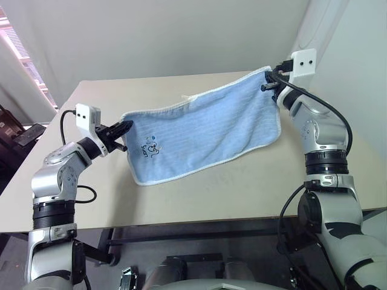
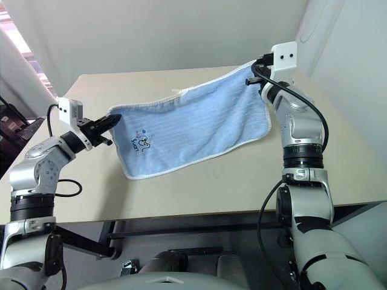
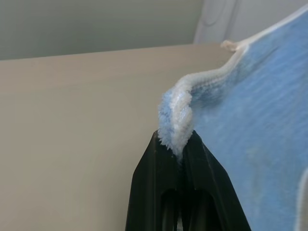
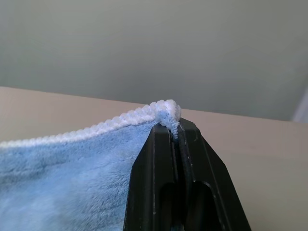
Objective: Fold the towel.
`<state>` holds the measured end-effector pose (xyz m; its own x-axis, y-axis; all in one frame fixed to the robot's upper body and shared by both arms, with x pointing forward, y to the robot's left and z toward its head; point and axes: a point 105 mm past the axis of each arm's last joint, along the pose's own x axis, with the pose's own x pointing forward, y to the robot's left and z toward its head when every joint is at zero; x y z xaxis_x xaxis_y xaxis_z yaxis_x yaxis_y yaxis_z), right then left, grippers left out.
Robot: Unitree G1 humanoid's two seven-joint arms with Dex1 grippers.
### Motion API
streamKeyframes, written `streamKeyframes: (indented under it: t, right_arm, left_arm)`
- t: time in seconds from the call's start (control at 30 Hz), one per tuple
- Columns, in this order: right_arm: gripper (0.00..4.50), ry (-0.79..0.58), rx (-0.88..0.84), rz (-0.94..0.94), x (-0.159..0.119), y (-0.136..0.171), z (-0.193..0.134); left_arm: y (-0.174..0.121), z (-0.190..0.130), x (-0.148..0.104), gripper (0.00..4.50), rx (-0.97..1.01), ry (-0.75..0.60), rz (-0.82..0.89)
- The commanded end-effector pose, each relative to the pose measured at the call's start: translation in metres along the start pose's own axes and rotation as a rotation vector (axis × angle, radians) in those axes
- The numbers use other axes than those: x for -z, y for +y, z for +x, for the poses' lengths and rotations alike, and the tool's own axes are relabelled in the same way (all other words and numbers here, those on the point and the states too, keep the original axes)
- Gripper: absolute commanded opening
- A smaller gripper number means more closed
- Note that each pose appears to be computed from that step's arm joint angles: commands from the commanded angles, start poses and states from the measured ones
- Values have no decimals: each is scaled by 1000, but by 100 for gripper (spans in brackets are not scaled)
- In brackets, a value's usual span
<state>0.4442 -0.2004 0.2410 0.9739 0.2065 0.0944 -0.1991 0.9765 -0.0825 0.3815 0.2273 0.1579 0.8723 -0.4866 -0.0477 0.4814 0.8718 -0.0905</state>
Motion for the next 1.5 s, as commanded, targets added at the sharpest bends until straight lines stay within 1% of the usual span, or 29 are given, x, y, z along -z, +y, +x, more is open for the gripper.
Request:
streamKeyframes:
  t: [0.03, 0.1, 0.13, 0.27, 0.3, 0.37, 0.43, 0.5, 0.57, 0.6, 0.7, 0.77, 0.83, 0.9, 0.97, 1.03, 1.13, 1.3, 1.43, 1.5]
  right_arm:
    - [0, -68, 24, -17, -23, -8, 2]
    - [0, -69, 36, -24, -25, -11, 7]
    - [0, -68, 50, -39, -26, -13, 11]
    - [0, -85, 129, -106, -39, -25, 27]
    - [0, -99, 149, -120, -45, -27, 30]
    - [0, -133, 173, -135, -55, -29, 33]
    - [0, -182, 190, -150, -65, -31, 33]
    - [0, -213, 193, -197, -67, -31, 31]
    - [0, -237, 178, -255, -63, -28, 30]
    - [0, -229, 142, -253, -57, -24, 30]
    - [0, -244, 8, -270, -36, -8, 24]
    - [0, -269, -44, -283, -24, -4, 16]
    - [0, -289, -129, -263, -9, 3, 1]
    - [0, -300, -201, -258, 1, 11, -16]
    - [0, -291, -266, -244, 12, 17, -34]
    - [0, -285, -329, -202, 19, 24, -55]
    - [0, -235, -390, -177, 30, 29, -78]
    - [0, -127, -512, -122, 49, 39, -127]
    - [0, 13, -579, -80, 71, 42, -163]
    - [0, 37, -578, -58, 74, 40, -177]
  left_arm:
    - [12, 18, -28, 2, -70, -67, 114]
    - [20, 34, -41, 2, -123, -94, 176]
    - [24, 43, -52, 2, -146, -125, 189]
    - [24, 71, -94, 2, -204, -232, 224]
    - [23, 74, -108, 2, -215, -282, 206]
    - [21, 77, -126, 2, -233, -339, 182]
    - [15, 78, -137, 2, -209, -383, 187]
    - [12, 75, -140, 2, -168, -422, 187]
    - [15, 70, -134, 2, -153, -428, 186]
    - [18, 68, -127, 2, -142, -412, 192]
    - [23, 58, -101, 2, -73, -376, 183]
    - [25, 49, -80, 2, -15, -342, 182]
    - [30, 35, -56, 2, 27, -296, 178]
    - [33, 22, -36, 2, 68, -247, 196]
    - [36, 8, -22, 2, 95, -223, 195]
    - [40, -8, -12, 2, 116, -218, 177]
    - [44, -29, -4, 2, 131, -218, 150]
    - [39, -64, 20, 2, 174, -120, 132]
    - [27, -91, 40, 2, 208, -30, 112]
    - [18, -106, 53, 2, 230, 19, 114]
